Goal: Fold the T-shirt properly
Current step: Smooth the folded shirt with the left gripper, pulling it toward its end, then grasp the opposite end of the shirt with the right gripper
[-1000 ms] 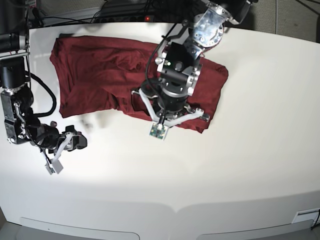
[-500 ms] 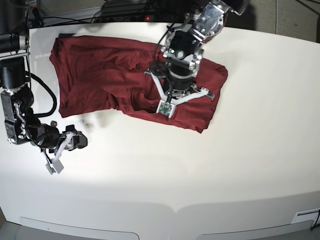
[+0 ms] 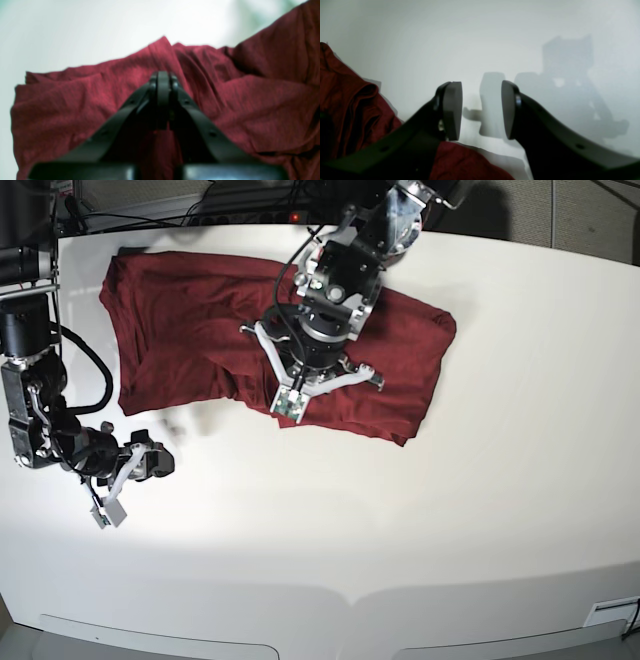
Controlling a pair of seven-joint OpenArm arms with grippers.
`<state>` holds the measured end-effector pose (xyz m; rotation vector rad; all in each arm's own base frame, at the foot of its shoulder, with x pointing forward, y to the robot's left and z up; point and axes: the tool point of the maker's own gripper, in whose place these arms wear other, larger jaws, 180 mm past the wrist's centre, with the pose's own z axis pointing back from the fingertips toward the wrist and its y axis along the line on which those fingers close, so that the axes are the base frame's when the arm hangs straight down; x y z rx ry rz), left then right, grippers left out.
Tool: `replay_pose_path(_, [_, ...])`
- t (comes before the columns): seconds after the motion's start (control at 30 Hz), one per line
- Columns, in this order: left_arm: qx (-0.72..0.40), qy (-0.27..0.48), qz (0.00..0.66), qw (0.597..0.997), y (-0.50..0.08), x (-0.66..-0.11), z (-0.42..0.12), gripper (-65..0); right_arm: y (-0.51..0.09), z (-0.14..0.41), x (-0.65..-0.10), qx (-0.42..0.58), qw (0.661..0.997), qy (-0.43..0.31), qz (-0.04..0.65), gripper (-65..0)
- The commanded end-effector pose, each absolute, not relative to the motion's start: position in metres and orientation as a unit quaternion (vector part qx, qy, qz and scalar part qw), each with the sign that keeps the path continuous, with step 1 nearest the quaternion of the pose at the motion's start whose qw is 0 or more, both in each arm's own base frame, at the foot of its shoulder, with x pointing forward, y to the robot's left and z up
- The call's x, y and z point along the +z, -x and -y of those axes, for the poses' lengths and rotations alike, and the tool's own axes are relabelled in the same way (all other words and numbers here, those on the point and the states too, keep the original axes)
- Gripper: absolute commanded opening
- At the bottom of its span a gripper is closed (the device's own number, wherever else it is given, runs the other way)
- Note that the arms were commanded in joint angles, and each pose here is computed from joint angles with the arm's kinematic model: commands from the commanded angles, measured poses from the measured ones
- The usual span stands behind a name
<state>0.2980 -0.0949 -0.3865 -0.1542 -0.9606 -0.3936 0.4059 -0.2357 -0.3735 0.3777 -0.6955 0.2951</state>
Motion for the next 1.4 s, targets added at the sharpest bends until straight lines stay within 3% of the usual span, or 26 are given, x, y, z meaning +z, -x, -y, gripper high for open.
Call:
replay_pose_path(0.0, [-0.19, 0.069, 0.487, 0.85, -0.31, -0.369, 0.099, -65.0, -0.422, 0.241, -0.349, 0.143, 0.899, -0.182, 0.371, -38.9])
replay_pose_path(0.3, [-0.198, -0.029, 0.445, 0.873, -0.308, -0.405, 0.025, -65.0, -0.421, 0.241, -0.35, 0.144, 0.9, -0.182, 0.368, -38.9])
replay_pose_path(0.77, [-0.103, -0.145, 0.385, 0.906, -0.31, -0.434, -0.133, -65.0, -0.418, 0.241, -0.353, 0.145, 0.904, -0.182, 0.358, -38.9])
replay_pose_path(0.9, [-0.093, -0.126, 0.392, 0.906, -0.311, -0.432, -0.133, -65.0, -0.404, 0.234, -0.358, 0.137, 0.914, -0.214, 0.316, -38.9])
replay_pose_path(1.07, [-0.085, -0.091, 0.456, 0.881, -0.329, -0.395, -0.114, -65.0, -0.367, 0.22, -0.364, 0.151, 0.932, -0.265, 0.195, -38.9])
replay_pose_path(1.17, [-0.081, -0.075, 0.493, 0.863, -0.338, -0.366, -0.105, -65.0, -0.353, 0.206, -0.354, 0.161, 0.923, -0.315, 0.154, -38.9])
replay_pose_path(1.27, [-0.078, -0.066, 0.512, 0.853, -0.341, -0.35, -0.099, -65.0, -0.351, 0.193, -0.34, 0.16, 0.906, -0.361, 0.155, -38.9])
replay_pose_path(1.3, [-0.078, -0.065, 0.513, 0.853, -0.341, -0.349, -0.099, -63.9, -0.351, 0.191, -0.339, 0.16, 0.904, -0.365, 0.157, -38.9])
replay_pose_path(1.37, [-0.078, -0.066, 0.512, 0.853, -0.341, -0.35, -0.099, -51.5, -0.35, 0.191, -0.34, 0.161, 0.904, -0.365, 0.153, -38.9])
